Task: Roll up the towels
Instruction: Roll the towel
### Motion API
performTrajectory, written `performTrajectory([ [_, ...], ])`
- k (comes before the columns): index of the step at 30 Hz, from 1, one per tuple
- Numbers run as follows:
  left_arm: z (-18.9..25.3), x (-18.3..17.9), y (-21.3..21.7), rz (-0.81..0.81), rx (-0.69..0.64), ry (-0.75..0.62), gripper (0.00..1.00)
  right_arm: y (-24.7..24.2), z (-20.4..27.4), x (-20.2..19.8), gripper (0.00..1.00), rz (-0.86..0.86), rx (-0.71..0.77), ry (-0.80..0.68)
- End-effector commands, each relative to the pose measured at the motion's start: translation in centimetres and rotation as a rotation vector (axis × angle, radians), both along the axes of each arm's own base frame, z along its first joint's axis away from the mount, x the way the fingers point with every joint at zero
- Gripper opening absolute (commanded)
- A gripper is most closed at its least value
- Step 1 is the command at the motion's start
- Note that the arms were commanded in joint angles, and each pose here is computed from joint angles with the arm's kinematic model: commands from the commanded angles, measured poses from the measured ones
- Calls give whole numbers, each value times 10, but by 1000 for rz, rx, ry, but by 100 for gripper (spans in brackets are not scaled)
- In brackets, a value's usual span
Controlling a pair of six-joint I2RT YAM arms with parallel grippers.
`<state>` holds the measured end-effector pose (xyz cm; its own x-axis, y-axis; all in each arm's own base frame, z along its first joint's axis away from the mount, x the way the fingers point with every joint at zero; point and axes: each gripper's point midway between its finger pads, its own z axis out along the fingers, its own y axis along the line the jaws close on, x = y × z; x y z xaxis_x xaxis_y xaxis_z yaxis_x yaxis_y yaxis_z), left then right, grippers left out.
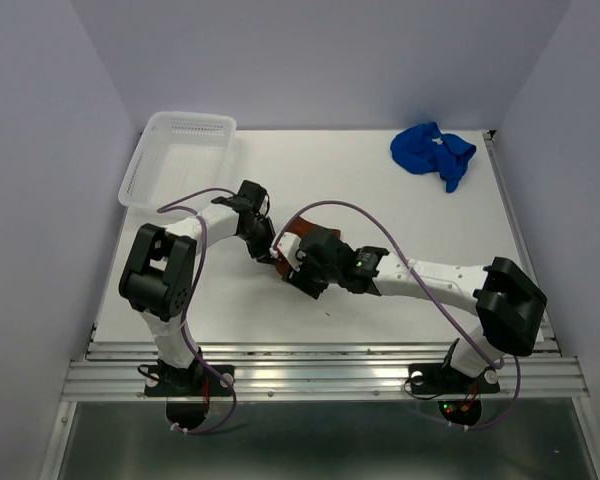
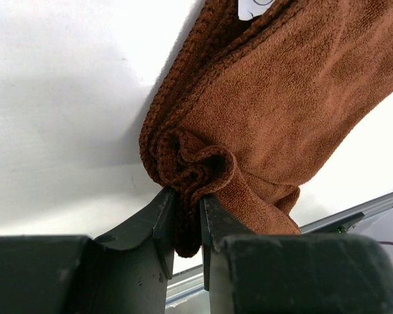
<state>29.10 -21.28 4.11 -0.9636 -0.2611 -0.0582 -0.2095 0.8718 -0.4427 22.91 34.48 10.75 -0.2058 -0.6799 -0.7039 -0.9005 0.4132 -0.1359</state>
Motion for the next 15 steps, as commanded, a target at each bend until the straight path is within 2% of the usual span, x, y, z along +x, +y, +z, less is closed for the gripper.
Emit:
performTrajectory([
  [1,0,-14,5,3,24,80,0,4,1,14,61,-8,-65,-169],
  [5,-1,-15,8,20,23,96,0,8,-14,3,64,25,-114,-174],
  [15,-3,-19,10,42,-18,134,0,-8,-48,12,66,-26,-272,-244],
])
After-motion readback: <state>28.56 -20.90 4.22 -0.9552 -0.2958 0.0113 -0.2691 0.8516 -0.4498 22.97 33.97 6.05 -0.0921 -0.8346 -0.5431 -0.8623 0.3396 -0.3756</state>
